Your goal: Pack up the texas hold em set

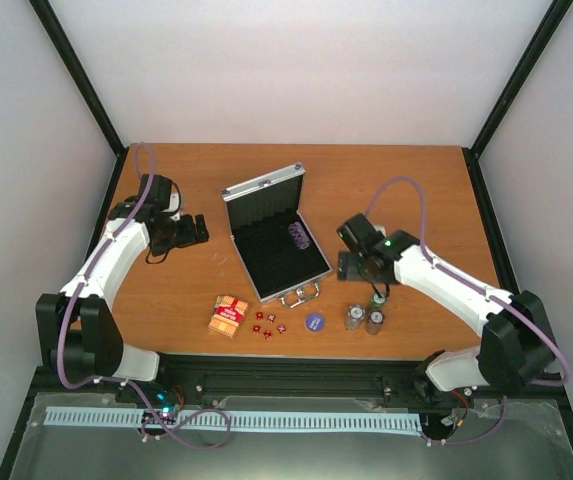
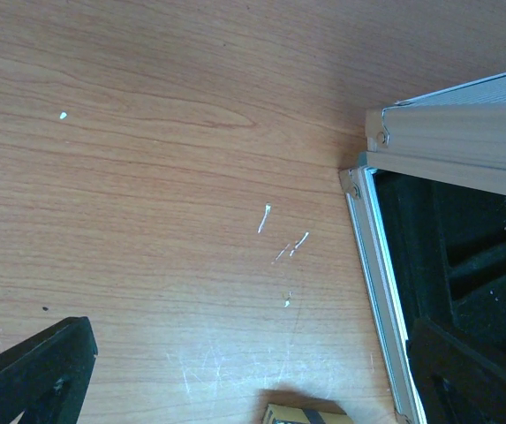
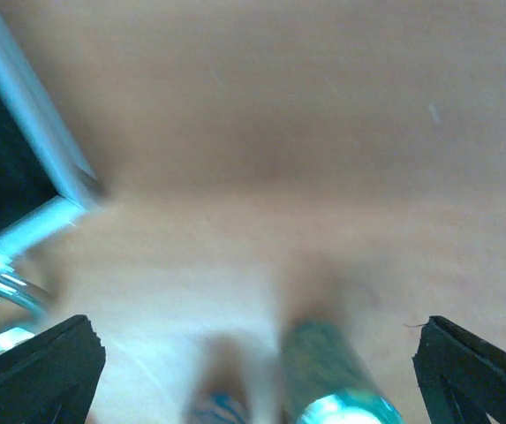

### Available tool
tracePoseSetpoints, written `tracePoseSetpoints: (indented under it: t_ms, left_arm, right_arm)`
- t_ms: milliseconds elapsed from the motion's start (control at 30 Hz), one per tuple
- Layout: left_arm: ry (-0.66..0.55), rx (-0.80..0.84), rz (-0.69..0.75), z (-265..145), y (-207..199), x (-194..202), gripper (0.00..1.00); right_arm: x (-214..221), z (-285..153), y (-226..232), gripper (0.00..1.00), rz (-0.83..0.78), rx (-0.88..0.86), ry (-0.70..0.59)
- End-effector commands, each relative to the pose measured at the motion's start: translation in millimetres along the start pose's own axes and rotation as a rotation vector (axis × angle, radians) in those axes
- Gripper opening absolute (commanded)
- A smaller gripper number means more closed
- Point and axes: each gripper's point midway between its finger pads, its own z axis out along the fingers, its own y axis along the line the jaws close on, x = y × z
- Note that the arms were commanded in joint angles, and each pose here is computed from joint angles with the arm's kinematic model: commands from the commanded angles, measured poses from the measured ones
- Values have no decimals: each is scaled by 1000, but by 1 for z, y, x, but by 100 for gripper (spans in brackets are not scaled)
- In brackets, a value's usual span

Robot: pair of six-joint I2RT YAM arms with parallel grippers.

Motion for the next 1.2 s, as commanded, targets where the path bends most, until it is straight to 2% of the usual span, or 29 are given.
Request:
tracePoseSetpoints:
  t_ms: [0, 267, 500, 633, 767, 800, 900, 1000, 1033, 1167]
  left_arm:
    - [0, 38, 3, 1, -7, 2, 100]
    - [-1, 59, -2, 1, -11, 2, 100]
    - [-5, 36, 3, -1, -7, 2, 100]
    - [-3, 23, 3, 0, -5, 3, 100]
    - [3, 20, 1, 1, -4, 3, 100]
    - [3, 18, 2, 1, -4, 3, 100]
    - [6, 14, 1, 2, -3, 3, 100]
    - [5, 12, 0, 3, -2, 3, 100]
    - [3, 11, 0, 3, -2, 3, 100]
    - [7, 11, -1, 5, -2, 3, 100]
  right_arm:
    - [69, 4, -52, 97, 103, 136, 191]
    - [82, 19, -61, 94, 118, 170, 257]
    - [88, 39, -60, 82, 129, 121, 304]
    - [92, 45, -61, 68, 128, 110, 323]
    - [93, 49, -54, 65, 111, 78, 351]
    - [94, 51, -52, 60, 107, 75, 358]
    - [94, 50, -53, 26, 105, 80, 366]
    - [88, 46, -52, 7, 110, 82, 351]
    - [83, 44, -52, 3, 113, 81, 339]
    - [41, 34, -34, 3, 108, 12, 236]
